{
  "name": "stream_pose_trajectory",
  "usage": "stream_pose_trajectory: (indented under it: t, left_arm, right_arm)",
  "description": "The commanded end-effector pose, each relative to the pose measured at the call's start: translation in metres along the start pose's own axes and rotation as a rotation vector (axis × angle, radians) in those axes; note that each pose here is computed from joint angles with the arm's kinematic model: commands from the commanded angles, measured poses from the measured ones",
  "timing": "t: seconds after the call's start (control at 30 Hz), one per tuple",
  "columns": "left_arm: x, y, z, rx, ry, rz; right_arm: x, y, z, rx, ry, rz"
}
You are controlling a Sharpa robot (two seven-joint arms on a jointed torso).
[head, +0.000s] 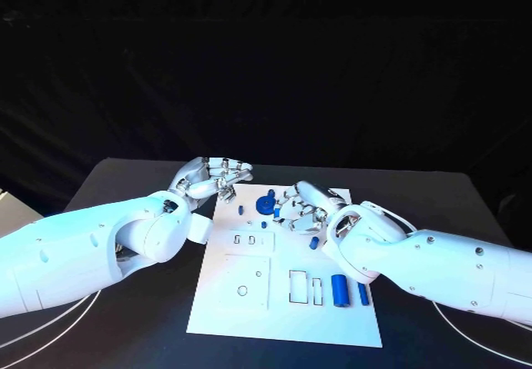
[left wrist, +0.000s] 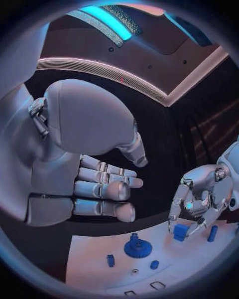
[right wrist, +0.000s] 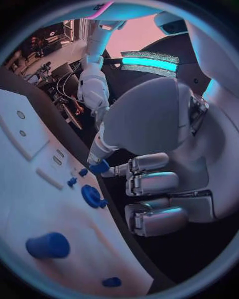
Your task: Assemble the parts on the task board
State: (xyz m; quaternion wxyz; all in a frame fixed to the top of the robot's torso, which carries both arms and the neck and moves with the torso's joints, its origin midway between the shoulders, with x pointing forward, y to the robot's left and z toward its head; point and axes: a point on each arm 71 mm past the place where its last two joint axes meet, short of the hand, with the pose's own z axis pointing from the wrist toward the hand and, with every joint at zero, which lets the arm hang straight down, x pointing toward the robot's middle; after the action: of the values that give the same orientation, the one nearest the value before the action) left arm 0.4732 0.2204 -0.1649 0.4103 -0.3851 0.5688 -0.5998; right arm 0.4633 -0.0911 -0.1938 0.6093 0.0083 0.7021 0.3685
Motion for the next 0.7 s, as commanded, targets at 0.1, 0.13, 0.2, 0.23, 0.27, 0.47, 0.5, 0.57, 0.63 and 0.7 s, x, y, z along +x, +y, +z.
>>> stream_pose_trajectory:
  t: [0.1,0.13,0.2,0.23,0.27,0.47,0.5,0.57,0.63,0.7]
  left_arm:
    - [0.0034,0.0007,0.001,-0.014,0.003,-0.014]
    - [0.0035,0.0008,0.0011,-0.015,0.003,-0.014]
    - [0.0032,0.001,0.0011,-0.017,0.0,-0.013]
    - [0.003,0.001,0.001,-0.018,-0.002,-0.013]
    - [0.0028,0.001,0.0009,-0.019,-0.003,-0.012]
    - [0.0025,0.0009,0.0004,-0.021,-0.005,-0.011]
    - [0.0025,0.0009,0.0003,-0.021,-0.005,-0.011]
    - [0.0025,0.0009,0.0003,-0.022,-0.005,-0.011]
    - [0.0026,0.0009,0.0002,-0.022,-0.005,-0.011]
    - [0.0027,0.0009,0.0002,-0.022,-0.004,-0.011]
  right_arm:
    - [0.022,0.009,0.001,0.005,0.048,-0.079]
    - [0.026,0.011,0.001,0.004,0.053,-0.086]
    - [0.035,0.013,0.001,0.005,0.061,-0.101]
    - [0.038,0.014,0.001,0.007,0.063,-0.106]
    - [0.04,0.014,0.001,0.009,0.065,-0.111]
    - [0.05,0.017,0.001,0.01,0.07,-0.126]
    - [0.052,0.018,0.001,0.007,0.07,-0.127]
    - [0.054,0.02,0.001,0.003,0.071,-0.13]
    - [0.056,0.021,0.001,-0.002,0.073,-0.132]
    - [0.058,0.023,0.002,-0.004,0.074,-0.134]
